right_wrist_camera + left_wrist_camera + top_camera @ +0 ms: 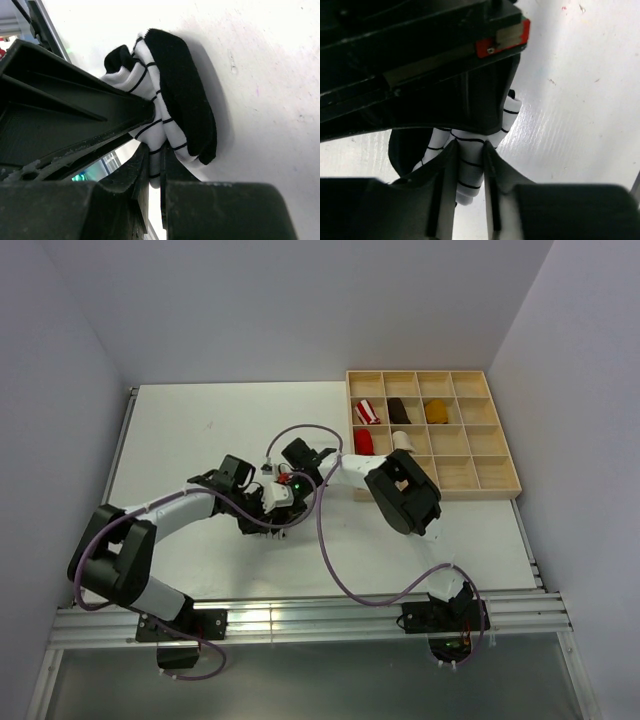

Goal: Roll the socks
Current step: Roll the sock at the center of the board.

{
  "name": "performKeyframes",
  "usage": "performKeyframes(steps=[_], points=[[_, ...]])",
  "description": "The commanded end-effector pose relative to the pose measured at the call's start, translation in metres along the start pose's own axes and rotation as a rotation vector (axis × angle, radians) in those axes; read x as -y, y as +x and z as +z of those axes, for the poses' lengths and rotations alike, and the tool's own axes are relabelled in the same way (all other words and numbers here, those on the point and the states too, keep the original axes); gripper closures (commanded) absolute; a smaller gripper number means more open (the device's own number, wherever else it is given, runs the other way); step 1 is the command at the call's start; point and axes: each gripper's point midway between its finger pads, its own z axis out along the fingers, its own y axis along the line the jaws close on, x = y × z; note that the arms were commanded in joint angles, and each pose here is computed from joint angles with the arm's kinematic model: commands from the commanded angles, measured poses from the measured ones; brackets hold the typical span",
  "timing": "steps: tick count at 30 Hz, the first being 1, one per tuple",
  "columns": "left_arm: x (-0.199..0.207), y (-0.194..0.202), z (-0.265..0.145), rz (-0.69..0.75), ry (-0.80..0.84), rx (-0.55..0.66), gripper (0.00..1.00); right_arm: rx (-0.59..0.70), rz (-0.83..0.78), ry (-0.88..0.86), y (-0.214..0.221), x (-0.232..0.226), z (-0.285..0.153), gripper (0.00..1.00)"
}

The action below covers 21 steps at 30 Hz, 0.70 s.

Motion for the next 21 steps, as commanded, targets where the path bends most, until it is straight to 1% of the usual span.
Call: performKeyframes(steps=[1, 2, 4, 5, 7, 8, 9, 10, 11, 12, 13, 16, 21], points=[[-0.017, -0.006, 0.002, -0.032, -0.044, 0.009, 0.75, -0.043, 0.056, 0.130, 0.025, 0.036, 0.003, 1.00], [-0.017, -0.004, 0.002, -0.048, -0.035, 0.005, 0.80, -0.042, 0.056, 0.130, 0.026, 0.036, 0.003, 1.00], [-0.020, -0.003, 0.002, -0.077, -0.025, 0.000, 0.84, -0.040, 0.057, 0.128, 0.028, 0.036, 0.002, 1.00], [-0.017, 0.002, 0.005, -0.103, -0.003, -0.016, 0.88, -0.037, 0.056, 0.134, 0.028, 0.037, 0.002, 1.00], [-0.018, -0.001, 0.005, -0.123, 0.019, -0.016, 0.91, -0.023, 0.055, 0.133, 0.027, 0.036, 0.000, 0.99], [-0.017, 0.002, 0.006, -0.148, 0.042, -0.018, 0.94, -0.022, 0.060, 0.133, 0.029, 0.037, 0.000, 0.98], [-0.014, 0.004, 0.006, -0.173, 0.063, -0.031, 0.95, -0.017, 0.060, 0.135, 0.029, 0.037, 0.000, 0.97], [-0.017, 0.001, 0.003, -0.184, 0.074, -0.020, 0.96, -0.003, 0.058, 0.139, 0.026, 0.037, -0.001, 0.95], [-0.017, 0.005, 0.005, -0.209, 0.097, -0.031, 0.99, 0.004, 0.056, 0.142, 0.026, 0.035, -0.003, 0.93], [-0.016, 0.003, 0.003, -0.233, 0.118, -0.039, 1.00, 0.022, 0.051, 0.154, 0.023, 0.037, -0.004, 0.90], [-0.016, 0.004, 0.003, -0.249, 0.133, -0.050, 1.00, 0.037, 0.055, 0.157, 0.020, 0.037, -0.005, 0.83], [-0.015, 0.010, 0.004, -0.312, 0.199, -0.078, 1.00, 0.101, 0.052, 0.172, 0.013, 0.035, -0.011, 0.70], [-0.015, 0.016, 0.008, -0.387, 0.263, -0.109, 1.00, 0.211, 0.048, 0.213, 0.004, 0.029, -0.027, 0.63]])
